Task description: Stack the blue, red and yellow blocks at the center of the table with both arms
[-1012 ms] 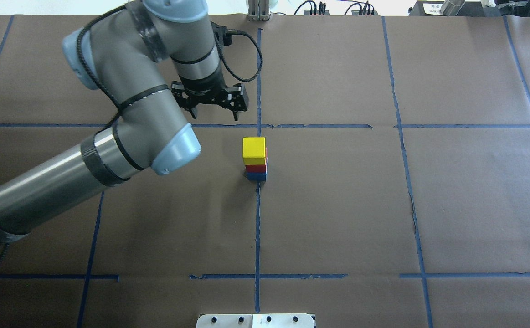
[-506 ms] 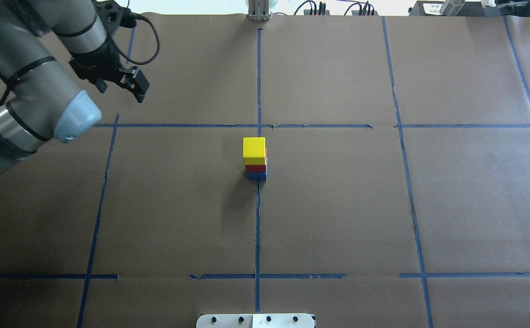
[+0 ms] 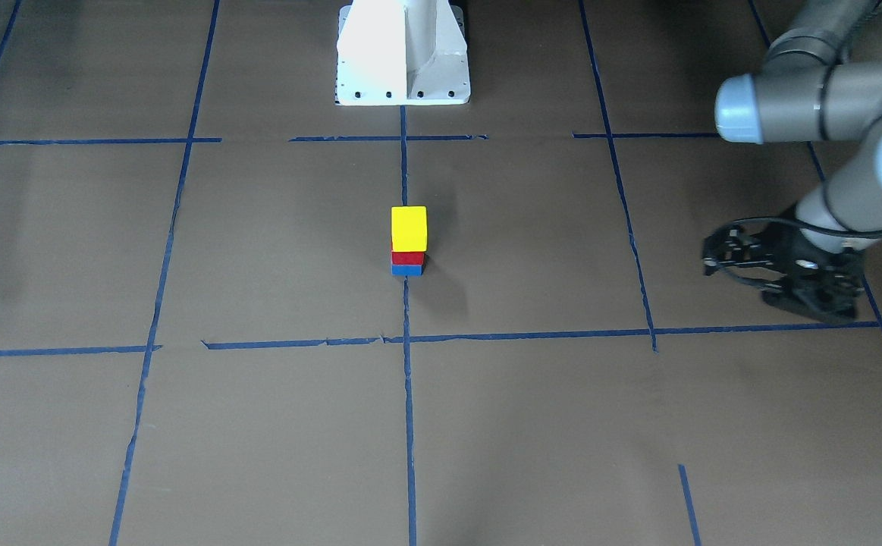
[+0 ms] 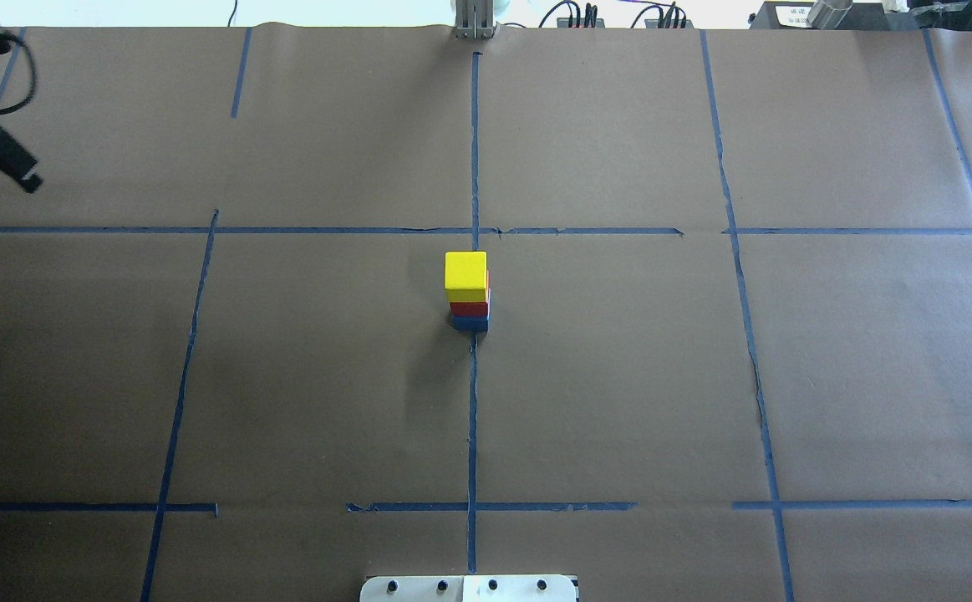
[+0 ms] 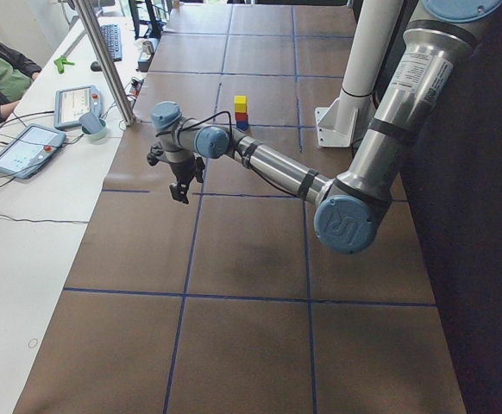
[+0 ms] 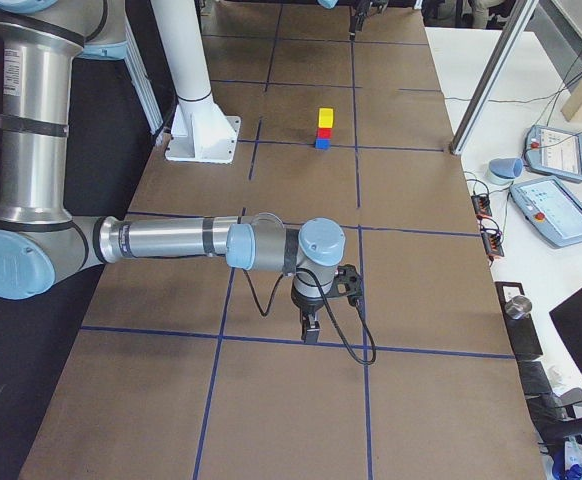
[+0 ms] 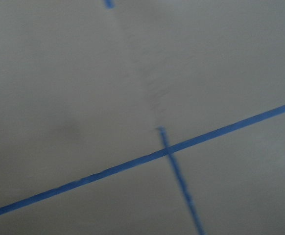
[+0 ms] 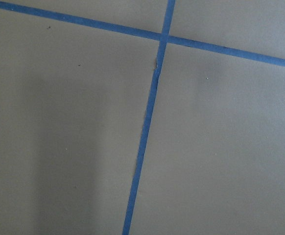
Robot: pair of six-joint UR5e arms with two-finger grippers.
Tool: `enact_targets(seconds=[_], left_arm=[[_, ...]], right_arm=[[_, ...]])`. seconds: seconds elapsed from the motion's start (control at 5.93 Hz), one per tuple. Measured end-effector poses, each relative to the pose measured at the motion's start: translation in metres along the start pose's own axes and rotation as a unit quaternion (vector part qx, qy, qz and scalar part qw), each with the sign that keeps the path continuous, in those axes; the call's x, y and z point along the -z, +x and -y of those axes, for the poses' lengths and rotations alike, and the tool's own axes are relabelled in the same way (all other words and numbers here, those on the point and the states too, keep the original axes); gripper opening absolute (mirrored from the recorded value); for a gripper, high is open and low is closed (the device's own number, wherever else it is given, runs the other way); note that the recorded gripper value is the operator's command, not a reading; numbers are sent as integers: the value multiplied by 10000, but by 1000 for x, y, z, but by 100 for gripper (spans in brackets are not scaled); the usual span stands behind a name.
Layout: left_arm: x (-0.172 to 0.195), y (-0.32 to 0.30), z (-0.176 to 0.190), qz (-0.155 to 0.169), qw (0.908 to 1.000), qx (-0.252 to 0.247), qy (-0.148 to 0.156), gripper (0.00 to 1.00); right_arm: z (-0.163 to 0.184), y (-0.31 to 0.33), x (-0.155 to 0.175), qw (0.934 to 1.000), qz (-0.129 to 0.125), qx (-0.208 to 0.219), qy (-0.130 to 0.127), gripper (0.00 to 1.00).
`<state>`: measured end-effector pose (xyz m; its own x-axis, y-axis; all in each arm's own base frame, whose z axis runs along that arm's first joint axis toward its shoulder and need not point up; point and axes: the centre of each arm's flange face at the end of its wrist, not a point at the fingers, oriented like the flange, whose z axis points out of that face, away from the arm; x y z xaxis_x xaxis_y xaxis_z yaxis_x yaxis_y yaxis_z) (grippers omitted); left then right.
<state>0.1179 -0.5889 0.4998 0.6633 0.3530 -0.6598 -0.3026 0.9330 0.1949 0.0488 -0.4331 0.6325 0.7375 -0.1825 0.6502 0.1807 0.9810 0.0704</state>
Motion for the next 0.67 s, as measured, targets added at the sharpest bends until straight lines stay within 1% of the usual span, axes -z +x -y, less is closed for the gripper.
enact_targets(seconds=[0.17, 0.34, 0.51, 0.67], left_arm=[[-9, -62, -54, 29, 9995, 291, -85, 100], [-19, -99, -96, 11, 9981, 604, -143, 100], [-33, -120, -128, -25, 9962, 837, -251, 100], [-41, -132, -151, -46, 9946, 986, -324, 100]], right_arm=[[0, 0, 0, 10000, 0, -1, -1, 100], [0, 0, 0, 10000, 0, -3, 0, 100], [0, 0, 0, 10000, 0, -2, 2, 100], [0, 0, 0, 10000, 0, 0, 1, 100]])
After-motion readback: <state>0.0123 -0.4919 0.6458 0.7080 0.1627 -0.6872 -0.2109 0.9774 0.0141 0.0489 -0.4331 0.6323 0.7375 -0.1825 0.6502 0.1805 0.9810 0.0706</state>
